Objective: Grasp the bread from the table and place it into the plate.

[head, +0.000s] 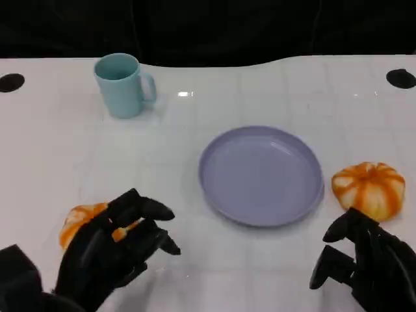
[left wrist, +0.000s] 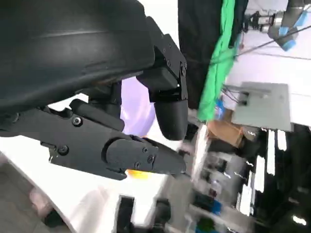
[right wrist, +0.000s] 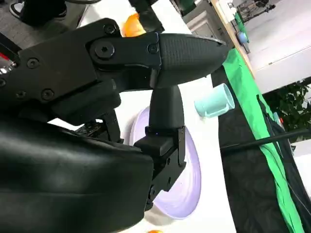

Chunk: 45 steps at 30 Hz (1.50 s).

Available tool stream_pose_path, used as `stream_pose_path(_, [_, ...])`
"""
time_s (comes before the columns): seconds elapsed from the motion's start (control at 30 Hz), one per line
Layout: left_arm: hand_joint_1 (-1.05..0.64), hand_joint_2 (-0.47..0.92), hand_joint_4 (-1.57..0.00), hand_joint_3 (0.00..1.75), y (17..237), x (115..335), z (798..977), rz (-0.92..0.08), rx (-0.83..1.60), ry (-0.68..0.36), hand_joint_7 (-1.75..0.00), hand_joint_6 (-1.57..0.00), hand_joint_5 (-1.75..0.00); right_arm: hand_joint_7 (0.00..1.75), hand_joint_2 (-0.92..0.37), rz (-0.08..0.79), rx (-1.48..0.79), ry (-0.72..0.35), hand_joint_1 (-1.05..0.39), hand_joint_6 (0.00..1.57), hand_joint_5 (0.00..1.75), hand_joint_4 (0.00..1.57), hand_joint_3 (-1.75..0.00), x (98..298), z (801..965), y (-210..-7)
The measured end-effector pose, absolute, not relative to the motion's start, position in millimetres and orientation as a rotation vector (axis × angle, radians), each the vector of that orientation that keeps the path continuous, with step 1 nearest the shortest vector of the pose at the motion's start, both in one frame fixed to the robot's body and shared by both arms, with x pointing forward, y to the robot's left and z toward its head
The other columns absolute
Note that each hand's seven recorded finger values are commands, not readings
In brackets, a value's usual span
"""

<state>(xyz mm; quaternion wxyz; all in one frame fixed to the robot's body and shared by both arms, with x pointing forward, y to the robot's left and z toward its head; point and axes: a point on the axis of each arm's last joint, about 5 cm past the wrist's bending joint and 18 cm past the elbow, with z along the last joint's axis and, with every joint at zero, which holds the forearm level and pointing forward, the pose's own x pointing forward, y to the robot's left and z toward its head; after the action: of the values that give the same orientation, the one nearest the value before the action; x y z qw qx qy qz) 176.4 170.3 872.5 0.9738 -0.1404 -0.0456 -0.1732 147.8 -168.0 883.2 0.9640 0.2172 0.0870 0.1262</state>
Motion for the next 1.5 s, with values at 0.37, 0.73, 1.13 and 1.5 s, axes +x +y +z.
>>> stream_pose_path(0.37, [-0.61,0.92,-0.37,0.04,178.4,177.5,885.4,-0.340,-0.075,-0.160,-0.14,-0.57,-0.76,1.66,-0.92,0.257,0.445,0.178,-0.51,0.46,1.75,0.63,-0.45,147.8,883.1,-168.0])
stream_pose_path(0.73, [-0.62,0.92,-0.33,0.02,185.1,176.1,906.0,-0.330,0.195,-0.195,-0.01,-0.50,-0.47,1.65,-0.92,0.259,0.448,0.184,-0.50,0.46,1.75,0.62,-0.45,147.5,883.5,-168.1])
stream_pose_path(1.13, [-0.62,0.92,-0.35,0.02,183.4,175.6,905.0,-0.330,0.196,-0.183,0.00,-0.50,-0.44,1.65,-0.92,0.259,0.447,0.183,-0.50,0.46,1.75,0.62,-0.45,147.5,884.0,-168.2])
stream_pose_path(1.5, [-0.63,0.92,-0.31,0.02,187.2,175.7,910.3,-0.343,0.239,-0.173,0.00,-0.44,-0.38,1.65,-0.92,0.253,0.446,0.183,-0.51,0.47,1.75,0.62,-0.44,147.5,884.8,-168.3])
